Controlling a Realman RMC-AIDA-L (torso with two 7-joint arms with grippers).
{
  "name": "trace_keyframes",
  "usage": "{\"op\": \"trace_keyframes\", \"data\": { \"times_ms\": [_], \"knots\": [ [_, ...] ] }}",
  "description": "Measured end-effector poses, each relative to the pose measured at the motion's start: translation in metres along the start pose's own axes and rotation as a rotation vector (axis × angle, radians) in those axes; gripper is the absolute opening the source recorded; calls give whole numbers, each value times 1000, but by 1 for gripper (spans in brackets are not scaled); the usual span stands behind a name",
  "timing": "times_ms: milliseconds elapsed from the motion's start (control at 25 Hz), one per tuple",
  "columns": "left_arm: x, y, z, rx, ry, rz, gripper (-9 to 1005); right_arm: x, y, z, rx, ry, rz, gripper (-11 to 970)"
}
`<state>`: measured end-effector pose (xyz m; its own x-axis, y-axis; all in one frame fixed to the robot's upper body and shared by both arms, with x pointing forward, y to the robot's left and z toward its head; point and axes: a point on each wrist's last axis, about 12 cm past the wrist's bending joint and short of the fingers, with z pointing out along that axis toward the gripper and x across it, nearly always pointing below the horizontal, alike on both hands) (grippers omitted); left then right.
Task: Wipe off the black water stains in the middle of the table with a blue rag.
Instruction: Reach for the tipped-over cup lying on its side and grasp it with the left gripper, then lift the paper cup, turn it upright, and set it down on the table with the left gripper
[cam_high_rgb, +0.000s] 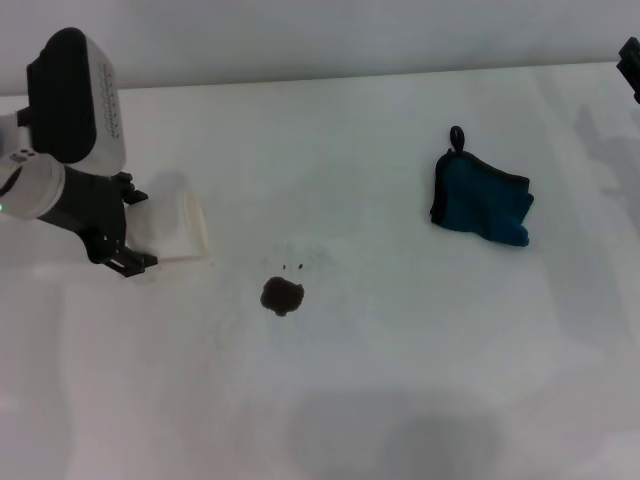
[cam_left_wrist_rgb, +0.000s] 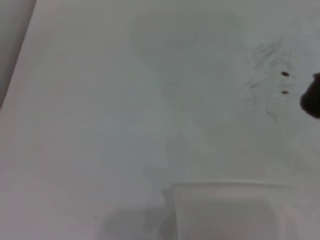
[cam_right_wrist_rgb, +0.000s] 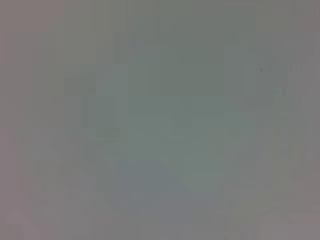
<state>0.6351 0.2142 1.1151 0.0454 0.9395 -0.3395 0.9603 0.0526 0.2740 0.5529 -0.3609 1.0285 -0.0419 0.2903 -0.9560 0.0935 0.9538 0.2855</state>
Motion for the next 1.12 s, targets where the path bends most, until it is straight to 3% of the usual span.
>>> {"op": "trace_keyframes", "data": {
  "times_ms": [400, 640, 920, 1120],
  "knots": [
    [2, -4, 8, -35, -74, -54, 841, 1, 1, 0, -1, 2, 19, 843],
    [1, -5, 9, -64, -115, -94, 744, 2, -2, -3, 5, 6, 30, 843],
    [3, -5, -7, -173, -329, -245, 691, 3, -4, -8, 6, 0, 30, 843],
    [16, -15, -3, -260, -472, -395, 650, 3, -6, -10, 6, -5, 30, 843]
  ]
}}
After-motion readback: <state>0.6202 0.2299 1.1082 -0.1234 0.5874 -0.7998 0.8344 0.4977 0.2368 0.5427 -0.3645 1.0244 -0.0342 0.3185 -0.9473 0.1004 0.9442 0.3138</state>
